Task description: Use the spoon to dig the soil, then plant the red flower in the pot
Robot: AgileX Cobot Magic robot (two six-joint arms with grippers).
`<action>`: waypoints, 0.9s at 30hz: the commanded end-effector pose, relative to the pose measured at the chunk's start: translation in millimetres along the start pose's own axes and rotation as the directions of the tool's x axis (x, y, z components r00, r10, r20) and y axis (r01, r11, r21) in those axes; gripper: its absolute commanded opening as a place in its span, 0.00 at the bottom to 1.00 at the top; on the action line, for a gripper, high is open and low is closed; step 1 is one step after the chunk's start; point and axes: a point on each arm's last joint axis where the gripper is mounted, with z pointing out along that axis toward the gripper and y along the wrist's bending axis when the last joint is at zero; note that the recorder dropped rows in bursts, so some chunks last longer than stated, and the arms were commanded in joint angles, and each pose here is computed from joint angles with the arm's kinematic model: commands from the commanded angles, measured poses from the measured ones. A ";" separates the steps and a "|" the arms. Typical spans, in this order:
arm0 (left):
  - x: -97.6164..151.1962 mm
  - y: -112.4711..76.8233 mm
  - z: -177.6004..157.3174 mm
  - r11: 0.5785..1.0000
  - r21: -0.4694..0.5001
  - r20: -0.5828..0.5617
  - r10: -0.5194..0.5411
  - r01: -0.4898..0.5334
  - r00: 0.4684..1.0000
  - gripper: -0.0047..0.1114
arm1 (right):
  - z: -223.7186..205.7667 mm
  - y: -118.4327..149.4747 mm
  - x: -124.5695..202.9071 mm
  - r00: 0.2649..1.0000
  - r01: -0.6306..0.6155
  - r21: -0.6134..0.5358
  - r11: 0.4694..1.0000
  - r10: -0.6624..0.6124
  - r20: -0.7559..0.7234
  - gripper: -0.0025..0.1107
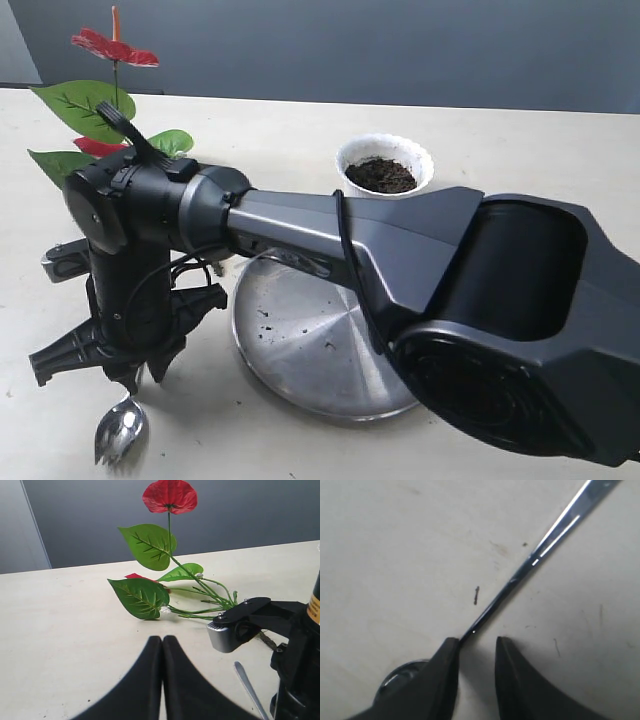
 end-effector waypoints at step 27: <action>-2.1 -0.3 -0.3 1.000 0.006 0.017 -0.003 0.003 1.000 0.05 | 29.0 -2.0 -5.0 0.996 -0.076 -0.016 0.997 0.075 -0.051 0.20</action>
